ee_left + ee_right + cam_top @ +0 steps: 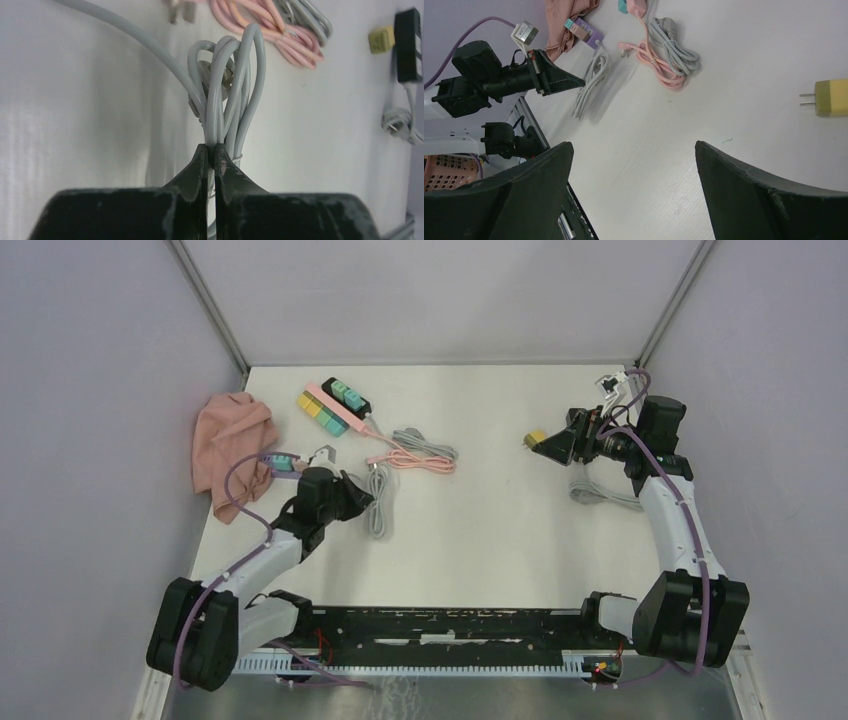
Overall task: Pull the plug off the socket
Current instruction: Move the socket to the center of the board.
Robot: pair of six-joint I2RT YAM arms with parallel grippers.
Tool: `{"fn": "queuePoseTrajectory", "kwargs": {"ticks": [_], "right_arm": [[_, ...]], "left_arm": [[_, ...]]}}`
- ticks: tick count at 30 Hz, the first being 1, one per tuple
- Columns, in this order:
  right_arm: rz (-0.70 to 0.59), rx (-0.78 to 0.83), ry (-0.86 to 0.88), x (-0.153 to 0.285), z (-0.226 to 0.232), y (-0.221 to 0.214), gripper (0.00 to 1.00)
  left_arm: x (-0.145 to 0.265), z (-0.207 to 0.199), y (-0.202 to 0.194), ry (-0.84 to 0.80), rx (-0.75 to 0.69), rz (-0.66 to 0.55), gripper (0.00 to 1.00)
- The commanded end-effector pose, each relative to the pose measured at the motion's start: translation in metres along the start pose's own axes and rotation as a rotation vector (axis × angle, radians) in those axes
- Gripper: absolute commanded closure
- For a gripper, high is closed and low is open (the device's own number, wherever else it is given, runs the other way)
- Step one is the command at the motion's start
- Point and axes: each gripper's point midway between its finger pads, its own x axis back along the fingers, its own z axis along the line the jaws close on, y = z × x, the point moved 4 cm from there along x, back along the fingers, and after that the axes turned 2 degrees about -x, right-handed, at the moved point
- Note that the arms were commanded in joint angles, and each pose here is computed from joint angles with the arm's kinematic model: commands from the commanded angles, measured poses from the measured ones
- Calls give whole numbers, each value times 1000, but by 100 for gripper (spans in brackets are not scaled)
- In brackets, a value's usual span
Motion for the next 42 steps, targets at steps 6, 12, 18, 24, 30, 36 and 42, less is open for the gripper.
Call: {"fn": "queuePoseTrajectory", "kwargs": {"ticks": [6, 12, 18, 24, 30, 36, 42], "right_arm": [[-25, 78, 31, 3, 9, 16, 2], [-23, 75, 28, 3, 8, 16, 2], [-20, 79, 20, 2, 6, 15, 2], [-13, 81, 12, 2, 4, 14, 2], [-9, 86, 7, 2, 3, 14, 2], [-6, 88, 5, 3, 4, 14, 2], [-5, 88, 3, 3, 3, 14, 2]], "left_arm": [[24, -96, -29, -324, 49, -37, 97], [30, -134, -64, -433, 52, 20, 97], [28, -181, -96, -518, 30, 57, 97], [18, -230, -133, -617, 0, 130, 97], [6, -273, -170, -703, -27, 213, 96], [-2, -301, -190, -768, -36, 266, 87], [6, -318, -192, -833, -82, 265, 44]]}}
